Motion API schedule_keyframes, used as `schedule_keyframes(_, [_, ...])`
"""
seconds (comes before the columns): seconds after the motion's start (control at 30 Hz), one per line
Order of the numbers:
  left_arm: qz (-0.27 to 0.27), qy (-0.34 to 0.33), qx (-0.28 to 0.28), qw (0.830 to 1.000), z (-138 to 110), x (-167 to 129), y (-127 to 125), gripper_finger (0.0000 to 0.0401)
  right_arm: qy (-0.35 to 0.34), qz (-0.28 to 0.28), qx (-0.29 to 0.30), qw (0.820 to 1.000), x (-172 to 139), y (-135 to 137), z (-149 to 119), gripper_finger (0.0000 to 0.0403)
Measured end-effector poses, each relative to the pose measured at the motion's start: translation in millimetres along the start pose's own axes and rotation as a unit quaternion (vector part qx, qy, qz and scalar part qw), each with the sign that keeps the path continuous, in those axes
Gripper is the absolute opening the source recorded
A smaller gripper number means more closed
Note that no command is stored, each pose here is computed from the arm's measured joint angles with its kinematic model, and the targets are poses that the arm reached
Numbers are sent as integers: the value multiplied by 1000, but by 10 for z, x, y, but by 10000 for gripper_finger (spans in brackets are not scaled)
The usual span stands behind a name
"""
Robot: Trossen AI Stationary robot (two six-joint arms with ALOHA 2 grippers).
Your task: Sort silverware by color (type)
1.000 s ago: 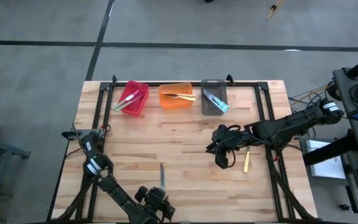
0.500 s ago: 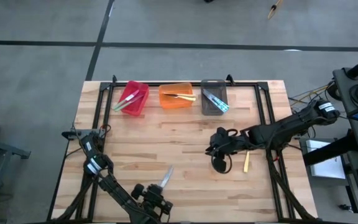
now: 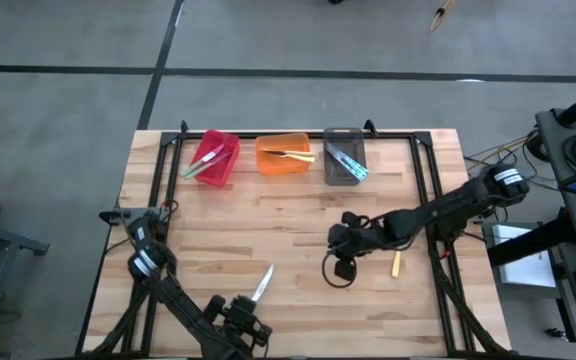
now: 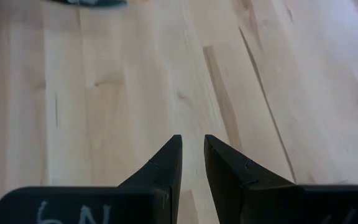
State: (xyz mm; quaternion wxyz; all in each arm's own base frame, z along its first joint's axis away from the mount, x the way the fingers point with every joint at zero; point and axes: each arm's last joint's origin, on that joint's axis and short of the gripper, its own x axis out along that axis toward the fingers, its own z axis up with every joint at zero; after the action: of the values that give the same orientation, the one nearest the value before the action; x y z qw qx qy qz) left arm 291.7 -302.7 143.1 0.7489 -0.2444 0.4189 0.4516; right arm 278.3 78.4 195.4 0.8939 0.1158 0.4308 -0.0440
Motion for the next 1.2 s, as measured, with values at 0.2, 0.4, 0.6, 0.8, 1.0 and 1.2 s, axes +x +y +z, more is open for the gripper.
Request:
schedule_keyframes(0.2, [-33, -25, 9, 999, 172, -245, 60, 22, -4, 3, -2, 1000, 64, 14, 3, 59])
schedule_keyframes(0.4, [-99, -84, 47, 990, 504, -640, 168, 22, -12, 7, -8, 1000, 45, 20, 21, 59])
schedule_keyframes(0.6, [-132, -127, 69, 981, 899, -1006, 478, 22, -33, 17, -15, 999, 41, 40, 62, 59])
schedule_keyframes(0.8, [-128, -139, 69, 980, 1185, -1097, 854, 3, -84, 37, -51, 994, 27, 87, 158, 59])
schedule_keyframes(1.0, [-113, -128, 49, 984, 1461, -1010, 1219, 3, -135, 52, -89, 985, -7, 126, 249, 59])
schedule_keyframes(1.2, [-133, -122, 47, 982, 1426, -812, 1389, 2, -129, 49, -98, 986, -4, 127, 235, 59])
